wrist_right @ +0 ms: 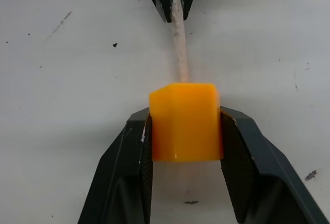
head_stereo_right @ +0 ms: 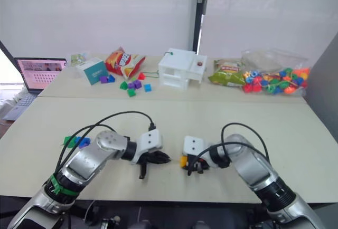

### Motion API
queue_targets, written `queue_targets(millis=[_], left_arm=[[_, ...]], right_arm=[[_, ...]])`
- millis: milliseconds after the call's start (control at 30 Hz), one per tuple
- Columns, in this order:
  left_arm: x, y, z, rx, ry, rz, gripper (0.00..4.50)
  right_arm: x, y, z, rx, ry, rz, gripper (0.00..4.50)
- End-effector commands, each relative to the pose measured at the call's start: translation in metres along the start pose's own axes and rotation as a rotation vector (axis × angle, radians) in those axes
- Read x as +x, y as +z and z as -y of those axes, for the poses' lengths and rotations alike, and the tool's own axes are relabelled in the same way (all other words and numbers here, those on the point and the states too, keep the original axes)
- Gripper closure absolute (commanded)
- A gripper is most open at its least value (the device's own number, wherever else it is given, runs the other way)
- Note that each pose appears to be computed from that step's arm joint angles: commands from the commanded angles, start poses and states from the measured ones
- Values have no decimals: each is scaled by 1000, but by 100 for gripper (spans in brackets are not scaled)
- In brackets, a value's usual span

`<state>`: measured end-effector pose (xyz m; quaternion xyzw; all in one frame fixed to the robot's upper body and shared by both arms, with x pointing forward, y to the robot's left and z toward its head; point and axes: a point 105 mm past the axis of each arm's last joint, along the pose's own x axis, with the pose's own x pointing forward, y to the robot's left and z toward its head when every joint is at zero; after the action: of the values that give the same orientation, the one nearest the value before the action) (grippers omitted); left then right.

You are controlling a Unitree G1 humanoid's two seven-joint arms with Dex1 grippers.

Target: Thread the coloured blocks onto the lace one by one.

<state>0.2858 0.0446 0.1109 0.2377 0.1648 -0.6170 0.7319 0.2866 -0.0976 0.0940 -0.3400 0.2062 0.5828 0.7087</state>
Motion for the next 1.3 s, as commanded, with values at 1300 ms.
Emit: queue_targets(millis=[1300], left_arm=[[19, 20, -15, 146, -26, 82, 450]], right_arm=[[13, 13, -17, 89, 24, 8, 321]])
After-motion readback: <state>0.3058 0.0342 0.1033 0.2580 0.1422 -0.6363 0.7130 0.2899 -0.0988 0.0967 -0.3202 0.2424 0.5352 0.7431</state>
